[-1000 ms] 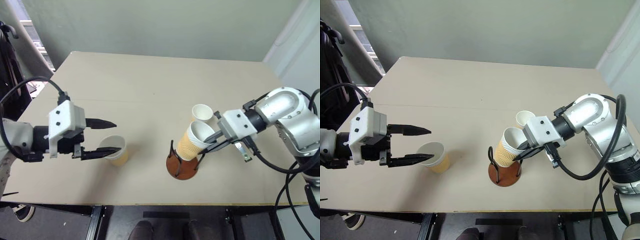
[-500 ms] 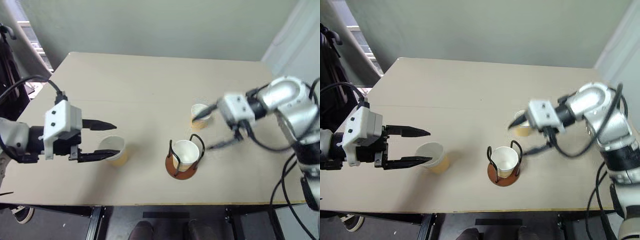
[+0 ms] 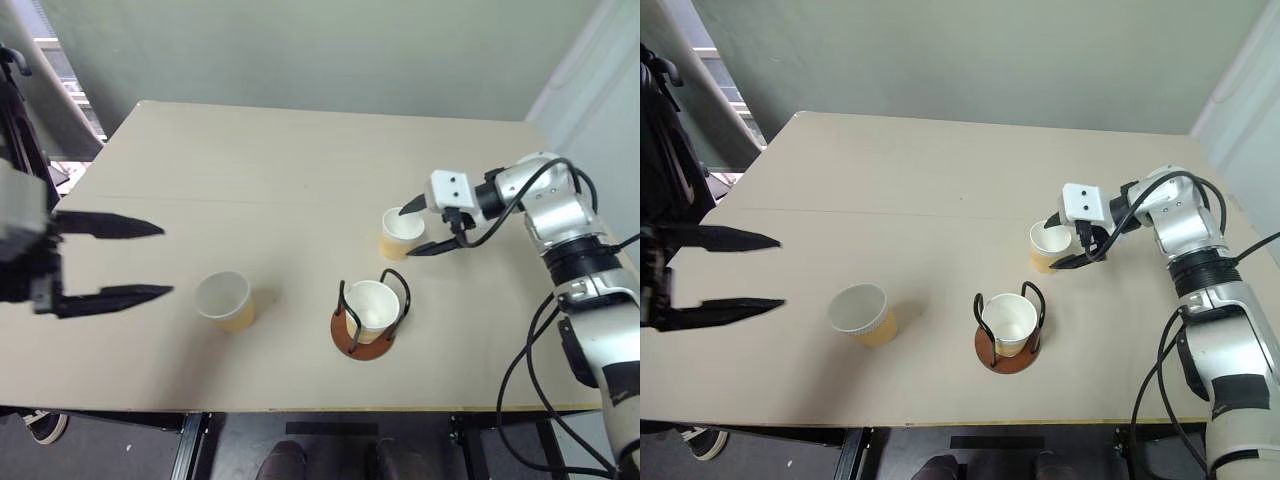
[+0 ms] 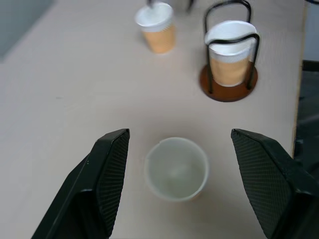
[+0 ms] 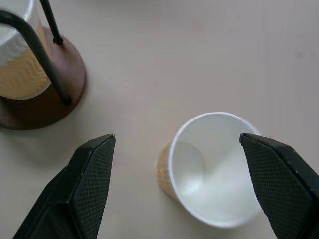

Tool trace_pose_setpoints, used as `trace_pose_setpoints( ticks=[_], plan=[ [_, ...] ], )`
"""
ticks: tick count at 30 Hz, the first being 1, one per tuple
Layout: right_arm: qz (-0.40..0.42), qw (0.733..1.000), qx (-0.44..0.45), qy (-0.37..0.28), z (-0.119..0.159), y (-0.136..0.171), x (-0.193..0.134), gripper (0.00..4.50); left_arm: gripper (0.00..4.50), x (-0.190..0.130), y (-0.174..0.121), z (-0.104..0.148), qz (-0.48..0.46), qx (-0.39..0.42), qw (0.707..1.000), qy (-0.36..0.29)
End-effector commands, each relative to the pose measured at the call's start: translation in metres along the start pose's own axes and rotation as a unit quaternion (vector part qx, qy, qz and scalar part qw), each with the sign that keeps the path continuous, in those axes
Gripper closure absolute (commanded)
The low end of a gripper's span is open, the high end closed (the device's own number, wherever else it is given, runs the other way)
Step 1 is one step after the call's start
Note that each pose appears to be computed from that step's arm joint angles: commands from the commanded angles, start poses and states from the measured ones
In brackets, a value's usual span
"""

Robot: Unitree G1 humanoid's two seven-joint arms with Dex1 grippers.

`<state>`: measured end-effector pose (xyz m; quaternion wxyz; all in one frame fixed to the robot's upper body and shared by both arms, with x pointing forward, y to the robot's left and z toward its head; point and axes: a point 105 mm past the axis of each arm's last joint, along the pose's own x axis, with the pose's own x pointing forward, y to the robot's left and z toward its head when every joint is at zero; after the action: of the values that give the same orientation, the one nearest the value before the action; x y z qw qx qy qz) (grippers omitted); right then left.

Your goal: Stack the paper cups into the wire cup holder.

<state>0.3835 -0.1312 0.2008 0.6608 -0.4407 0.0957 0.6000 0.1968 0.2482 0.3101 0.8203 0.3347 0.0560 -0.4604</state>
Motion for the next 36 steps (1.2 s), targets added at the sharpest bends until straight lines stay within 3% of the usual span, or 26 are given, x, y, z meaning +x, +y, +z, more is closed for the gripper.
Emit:
trace_pose_setpoints(
  ticks=[1,4,7,16,23,27,31,36],
  plan=[
    [-0.011,1.000,-0.020,0.014,0.000,-0.007,-0.001,0.47,1.00,-0.013,0.000,0.012,0.013,0.012,1.000,-0.007],
    [-0.002,1.000,-0.022,0.017,-0.002,-0.005,0.003,0.47,1.00,-0.007,-0.006,0.013,0.004,0.005,1.000,-0.018],
    [-0.001,0.999,-0.024,0.026,-0.006,-0.006,0.005,1.08,1.00,-0.002,-0.009,0.014,-0.001,0.000,1.000,-0.030],
    [-0.036,0.996,-0.065,0.051,-0.006,-0.016,0.005,4.39,1.00,0.001,-0.007,0.011,0.002,-0.008,0.999,-0.033],
    [-0.018,0.997,-0.068,0.016,0.009,-0.014,-0.009,4.46,1.00,0.010,-0.007,0.005,-0.009,-0.020,0.999,-0.041],
    [-0.003,0.995,-0.076,-0.068,0.052,-0.010,-0.046,4.46,1.00,0.014,-0.006,0.007,-0.013,-0.023,0.998,-0.057],
    [0.041,0.985,-0.095,-0.140,0.094,0.017,-0.073,4.46,1.00,0.013,-0.004,0.005,-0.012,-0.030,0.998,-0.063],
    [0.136,0.966,-0.127,-0.179,0.122,0.060,-0.062,4.46,1.00,0.018,-0.003,-0.003,-0.011,-0.041,0.997,-0.059]
  ],
)
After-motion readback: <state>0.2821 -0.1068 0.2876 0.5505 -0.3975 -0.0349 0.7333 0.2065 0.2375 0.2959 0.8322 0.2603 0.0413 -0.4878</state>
